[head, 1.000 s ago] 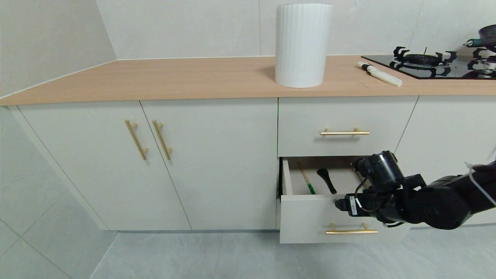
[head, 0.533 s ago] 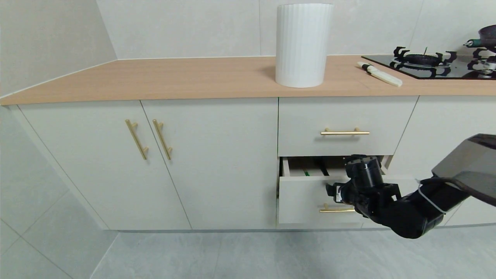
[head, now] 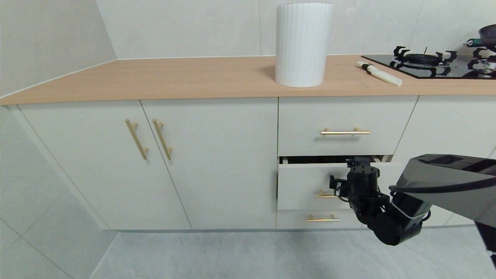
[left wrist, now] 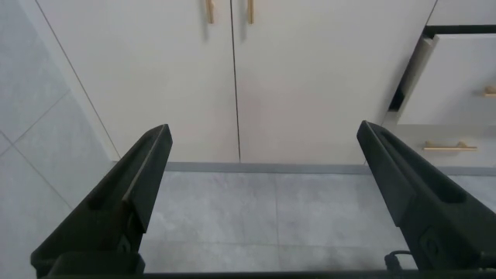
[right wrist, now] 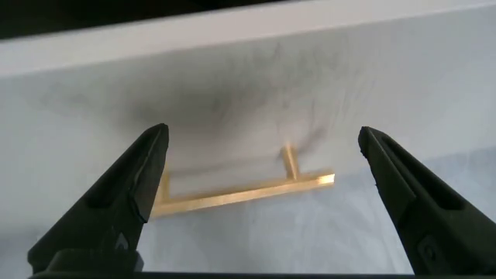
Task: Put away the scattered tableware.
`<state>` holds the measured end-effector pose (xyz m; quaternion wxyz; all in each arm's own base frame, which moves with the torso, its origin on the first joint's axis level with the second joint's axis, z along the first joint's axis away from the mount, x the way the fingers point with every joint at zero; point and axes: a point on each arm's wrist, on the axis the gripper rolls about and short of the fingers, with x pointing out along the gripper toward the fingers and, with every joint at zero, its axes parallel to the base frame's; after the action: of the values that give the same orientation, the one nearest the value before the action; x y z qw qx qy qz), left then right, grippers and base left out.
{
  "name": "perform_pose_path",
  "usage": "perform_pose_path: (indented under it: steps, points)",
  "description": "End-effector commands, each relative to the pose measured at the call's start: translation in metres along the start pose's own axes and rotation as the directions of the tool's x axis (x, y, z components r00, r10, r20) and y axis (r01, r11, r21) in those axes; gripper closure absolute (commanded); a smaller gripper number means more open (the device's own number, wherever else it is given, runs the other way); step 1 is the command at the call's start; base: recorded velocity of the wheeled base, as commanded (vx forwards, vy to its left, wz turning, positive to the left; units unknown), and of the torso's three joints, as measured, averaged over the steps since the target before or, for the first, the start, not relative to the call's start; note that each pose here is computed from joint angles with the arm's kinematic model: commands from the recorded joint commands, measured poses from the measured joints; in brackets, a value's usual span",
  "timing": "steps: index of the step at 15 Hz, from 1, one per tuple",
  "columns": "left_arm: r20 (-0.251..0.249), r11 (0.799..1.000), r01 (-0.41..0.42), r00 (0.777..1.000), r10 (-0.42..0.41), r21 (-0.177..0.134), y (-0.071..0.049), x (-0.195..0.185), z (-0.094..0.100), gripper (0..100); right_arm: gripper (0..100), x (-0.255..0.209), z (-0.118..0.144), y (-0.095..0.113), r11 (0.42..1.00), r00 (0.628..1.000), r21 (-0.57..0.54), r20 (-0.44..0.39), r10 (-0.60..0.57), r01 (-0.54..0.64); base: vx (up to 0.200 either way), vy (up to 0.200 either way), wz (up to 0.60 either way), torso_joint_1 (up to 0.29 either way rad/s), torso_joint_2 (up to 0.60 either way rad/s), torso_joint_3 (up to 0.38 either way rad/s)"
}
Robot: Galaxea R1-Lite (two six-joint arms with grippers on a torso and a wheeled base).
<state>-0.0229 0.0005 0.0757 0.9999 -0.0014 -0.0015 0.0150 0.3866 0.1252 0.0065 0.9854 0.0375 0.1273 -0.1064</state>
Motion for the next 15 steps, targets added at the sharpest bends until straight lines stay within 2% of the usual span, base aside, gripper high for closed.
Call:
perform_pose_path:
  steps: [1, 9, 15]
  points:
    - [-0.001, 1.000, -0.001, 1.000, 0.001, 0.000, 0.000, 0.000, 0.000, 0, 0, 0.015, -0.017, -0.003, 1.000, 1.000, -0.006, -0.008, -0.028, 0.028, 0.000, 0.000, 0.00, 0.000, 0.00, 0.000]
    - [-0.001, 1.000, -0.001, 1.000, 0.001, 0.000, 0.000, 0.000, 0.000, 0, 0, 0.042, -0.001, -0.011, 0.992, 0.989, 0.070, 0.098, -0.110, 0.104, 0.000, 0.000, 0.00, 0.000, 0.00, 0.000]
    - [-0.001, 1.000, -0.001, 1.000, 0.001, 0.000, 0.000, 0.000, 0.000, 0, 0, 0.041, 0.008, -0.018, 0.989, 0.985, 0.087, 0.115, -0.129, 0.119, 0.000, 0.000, 0.00, 0.000, 0.00, 0.000]
